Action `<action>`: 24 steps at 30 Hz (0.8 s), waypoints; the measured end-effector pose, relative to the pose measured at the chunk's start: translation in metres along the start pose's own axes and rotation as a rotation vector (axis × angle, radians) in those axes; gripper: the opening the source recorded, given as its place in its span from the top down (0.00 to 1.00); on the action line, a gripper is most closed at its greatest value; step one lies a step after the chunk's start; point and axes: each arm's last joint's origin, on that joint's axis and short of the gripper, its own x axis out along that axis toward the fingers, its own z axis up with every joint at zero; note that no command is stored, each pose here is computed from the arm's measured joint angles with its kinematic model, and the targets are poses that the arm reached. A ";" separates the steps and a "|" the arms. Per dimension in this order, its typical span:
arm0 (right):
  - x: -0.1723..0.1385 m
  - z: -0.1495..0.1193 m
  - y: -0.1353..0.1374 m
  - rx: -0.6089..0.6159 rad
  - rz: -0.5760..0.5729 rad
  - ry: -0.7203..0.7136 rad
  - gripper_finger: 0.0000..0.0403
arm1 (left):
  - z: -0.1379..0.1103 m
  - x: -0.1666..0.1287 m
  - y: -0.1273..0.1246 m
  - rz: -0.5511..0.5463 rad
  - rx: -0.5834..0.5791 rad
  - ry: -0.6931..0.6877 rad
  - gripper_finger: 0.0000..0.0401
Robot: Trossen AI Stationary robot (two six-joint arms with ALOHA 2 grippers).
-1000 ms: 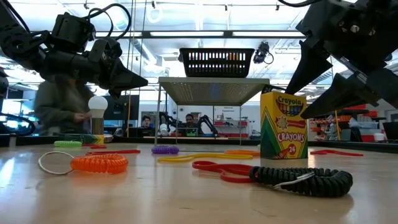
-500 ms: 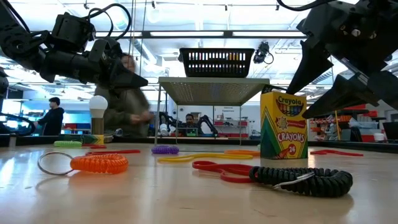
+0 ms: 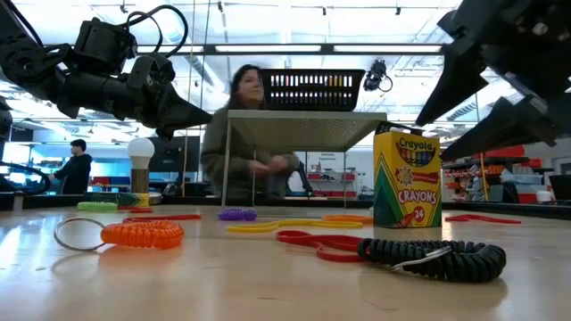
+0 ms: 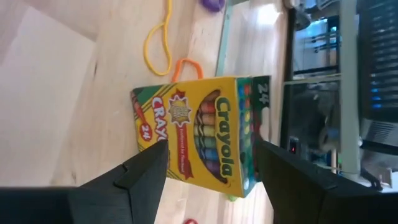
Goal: Pick & Place Office Desk Supplies
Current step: Put the top right yellow crayon box into the middle black bin on the shelf
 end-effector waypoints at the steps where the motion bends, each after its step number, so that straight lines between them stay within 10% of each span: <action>1: -0.001 0.000 0.000 0.009 -0.012 -0.007 0.37 | 0.000 0.000 0.000 0.000 0.000 0.000 0.96; 10: -0.022 0.017 -0.027 0.124 -0.011 -0.065 0.43 | 0.000 0.000 0.000 0.000 0.000 0.000 0.96; 19: -0.019 0.002 -0.096 0.291 0.237 0.004 0.95 | 0.000 0.000 0.000 0.000 0.000 0.000 0.96; 24: -0.001 -0.025 -0.120 0.416 0.432 -0.142 0.98 | 0.000 0.000 0.000 0.000 0.000 0.000 0.96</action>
